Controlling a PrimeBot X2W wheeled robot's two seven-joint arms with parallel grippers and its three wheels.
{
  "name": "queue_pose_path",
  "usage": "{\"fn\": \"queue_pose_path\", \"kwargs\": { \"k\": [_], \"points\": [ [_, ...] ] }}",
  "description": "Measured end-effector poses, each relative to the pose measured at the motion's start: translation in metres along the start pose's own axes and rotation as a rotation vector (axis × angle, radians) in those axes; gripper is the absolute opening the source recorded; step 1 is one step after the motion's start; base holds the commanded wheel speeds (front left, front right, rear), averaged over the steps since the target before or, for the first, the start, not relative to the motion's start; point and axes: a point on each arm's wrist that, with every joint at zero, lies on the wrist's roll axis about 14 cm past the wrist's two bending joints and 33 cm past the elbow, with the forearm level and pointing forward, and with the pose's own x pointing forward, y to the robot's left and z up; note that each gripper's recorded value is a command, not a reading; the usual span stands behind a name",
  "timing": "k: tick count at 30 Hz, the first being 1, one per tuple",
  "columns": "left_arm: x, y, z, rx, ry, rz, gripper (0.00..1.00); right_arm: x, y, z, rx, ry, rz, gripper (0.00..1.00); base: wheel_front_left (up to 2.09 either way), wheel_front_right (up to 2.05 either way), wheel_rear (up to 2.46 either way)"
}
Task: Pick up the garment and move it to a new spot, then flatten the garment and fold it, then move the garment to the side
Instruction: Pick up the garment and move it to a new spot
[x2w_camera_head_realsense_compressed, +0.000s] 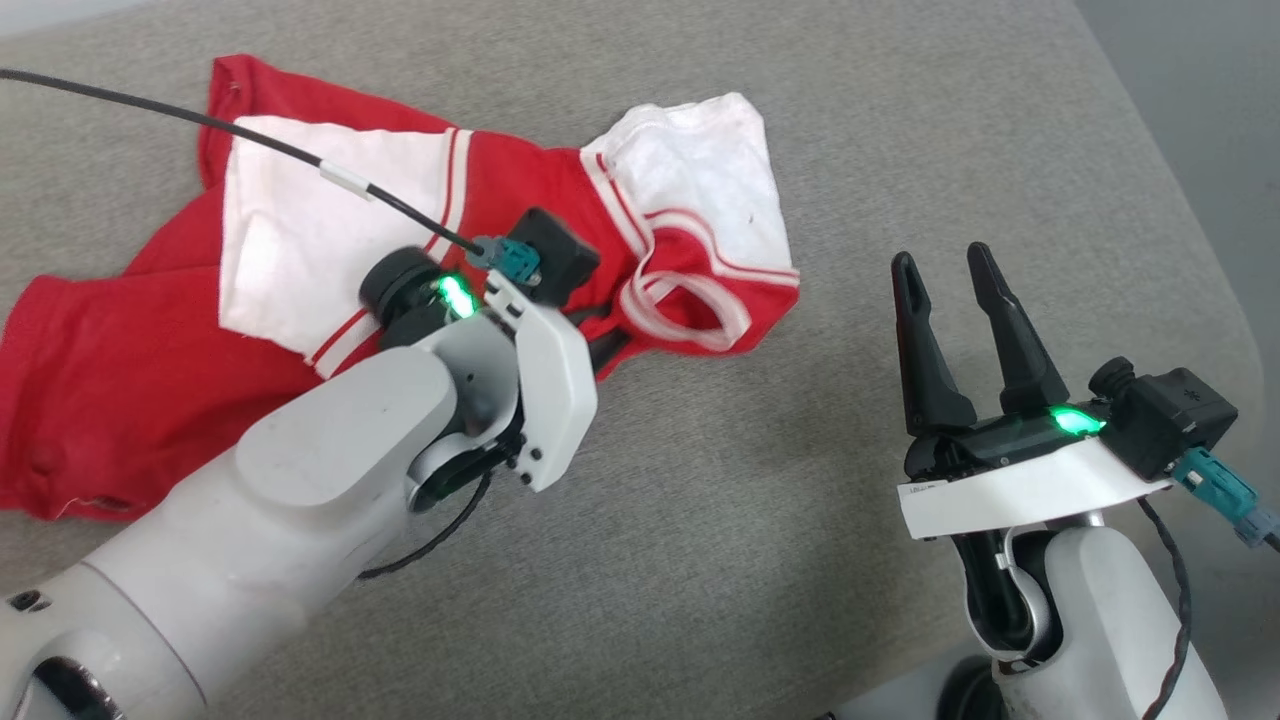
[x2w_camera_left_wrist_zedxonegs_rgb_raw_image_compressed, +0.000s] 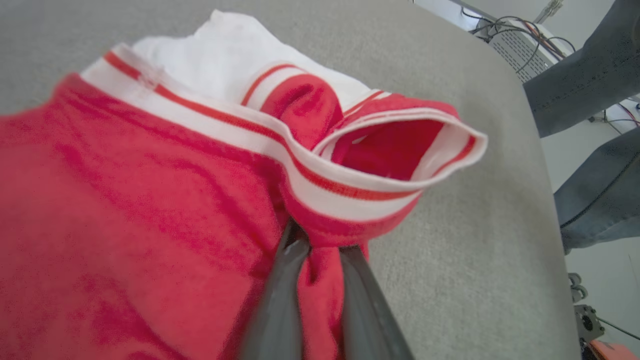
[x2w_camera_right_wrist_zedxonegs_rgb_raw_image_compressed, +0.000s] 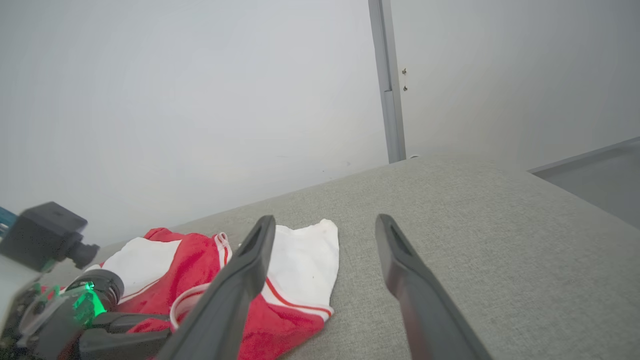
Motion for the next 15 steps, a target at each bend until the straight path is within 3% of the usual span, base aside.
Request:
{"fn": "queue_pose_path", "kwargs": {
  "k": [8,12,13,14,15],
  "points": [
    [0.004,0.004,-0.033,-0.004,0.174,0.005,0.00,-0.007,-0.011,0.007,-0.013,-0.010,-0.034,1.00,0.00,0.00,0.00],
    [0.002,0.005,-0.032,0.002,0.175,0.013,0.00,-0.008,-0.015,0.009,-0.019,-0.015,-0.044,1.00,0.00,0.00,0.00],
    [0.001,0.005,-0.032,0.003,0.167,0.016,0.24,-0.008,-0.015,0.009,-0.024,-0.015,-0.045,1.00,0.00,0.00,0.00],
    [0.000,0.005,-0.031,0.006,0.161,0.020,0.68,-0.008,-0.015,0.008,-0.026,-0.012,-0.043,1.00,0.00,0.00,0.00],
    [-0.002,0.005,-0.030,0.008,0.151,0.023,1.00,-0.008,-0.014,0.007,-0.027,-0.011,-0.041,1.00,0.00,0.00,0.00]
  ]
}}
